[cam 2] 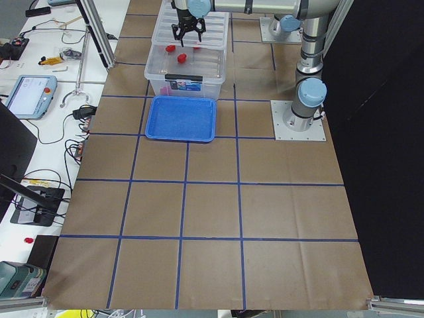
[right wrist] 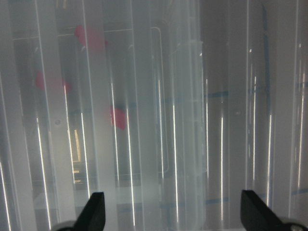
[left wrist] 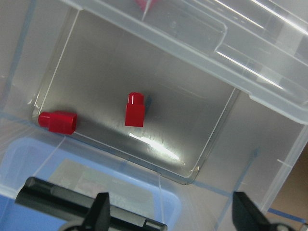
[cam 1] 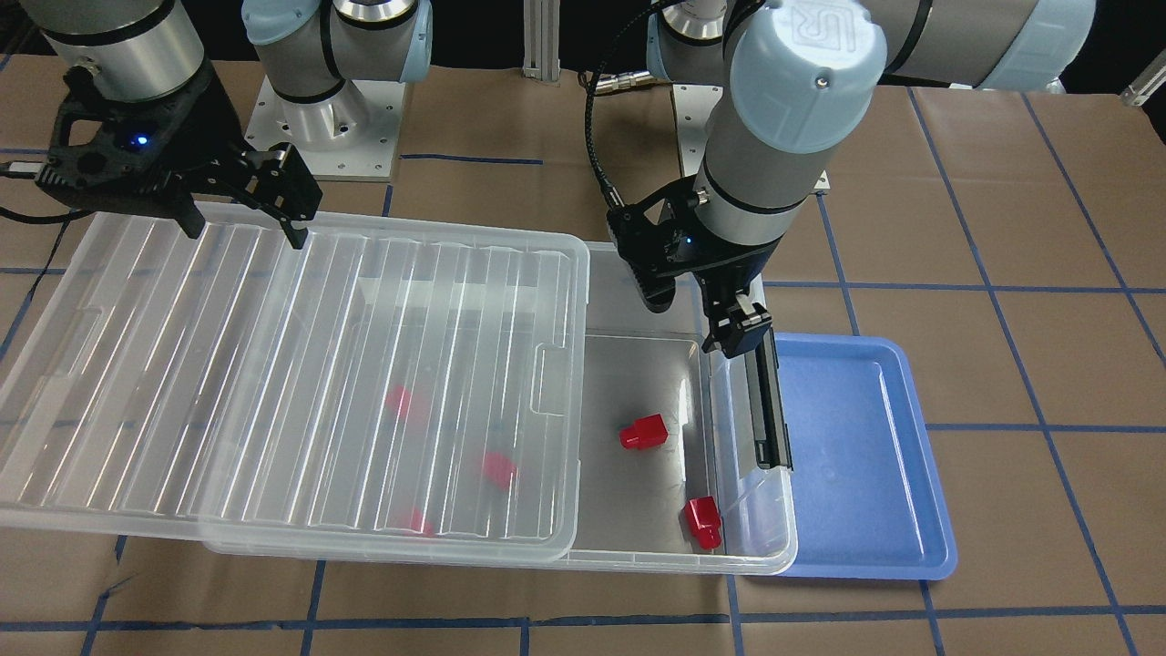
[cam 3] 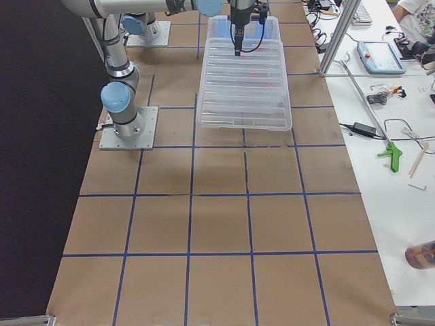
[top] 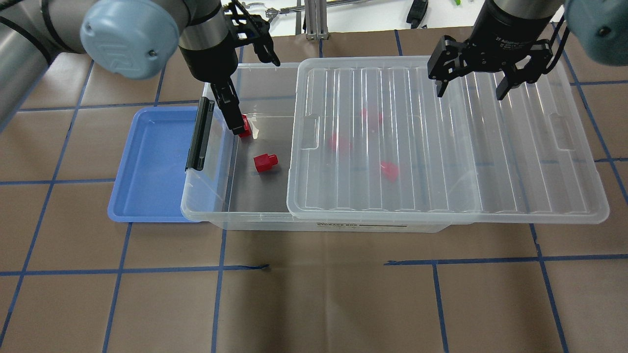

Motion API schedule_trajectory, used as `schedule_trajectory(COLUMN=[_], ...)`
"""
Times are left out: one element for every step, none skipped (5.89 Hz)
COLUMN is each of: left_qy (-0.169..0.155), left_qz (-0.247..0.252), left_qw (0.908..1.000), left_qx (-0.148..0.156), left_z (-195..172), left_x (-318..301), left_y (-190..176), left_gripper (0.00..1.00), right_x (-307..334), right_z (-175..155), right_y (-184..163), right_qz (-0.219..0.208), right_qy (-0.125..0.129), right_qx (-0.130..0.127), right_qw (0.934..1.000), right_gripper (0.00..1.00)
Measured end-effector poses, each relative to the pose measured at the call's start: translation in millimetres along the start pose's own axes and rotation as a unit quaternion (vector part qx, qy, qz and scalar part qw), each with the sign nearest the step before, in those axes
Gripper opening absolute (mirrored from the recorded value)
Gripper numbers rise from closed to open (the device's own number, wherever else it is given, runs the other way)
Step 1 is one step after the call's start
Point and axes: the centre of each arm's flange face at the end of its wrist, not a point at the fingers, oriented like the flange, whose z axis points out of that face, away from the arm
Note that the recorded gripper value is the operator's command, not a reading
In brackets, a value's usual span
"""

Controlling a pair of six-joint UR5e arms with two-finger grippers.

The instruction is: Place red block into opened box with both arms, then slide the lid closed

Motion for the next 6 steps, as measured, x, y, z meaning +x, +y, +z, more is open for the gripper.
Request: schedule_trajectory(left_qy=[-0.009,-0.017,-0.019,-0.02,-0.023,-0.027], left_qz=[-0.082,-0.172,-0.248,-0.312,-0.35,-0.375], left_qw=[0.9965,0.9848,0.9684,0.9497,0.936,0.926], left_qx=[0.008,0.015,0.016,0.021,0.028,0.034], left_z=[-19.3,-35.3,-42.3,-44.6,-46.9,-50.4], left_x=[-3.5,1.8,9.1,16.7,25.9,31.3], left_y=[15.2,32.0,51.2,73.8,94.3,108.9], left_gripper=[0.93,0.96,0.97,0.98,0.98,0.98], right_x=[43.8,101.8,155.9,207.8,257.1,302.0], right_z=[4.3,10.1,21.1,39.5,61.5,87.5], right_y=[-13.5,-25.8,-33.7,-39.5,-46.2,-55.6], right_qz=[-0.002,-0.007,-0.006,0.0,0.001,-0.002], right_qy=[0.001,0.002,0.0,-0.001,0.001,0.001], right_qx=[-0.004,-0.01,-0.02,-0.038,-0.05,-0.053], right_qw=[1.0,0.9999,0.9998,0.9993,0.9987,0.9986], right_gripper=[1.0,1.0,1.0,1.0,1.0,1.0])
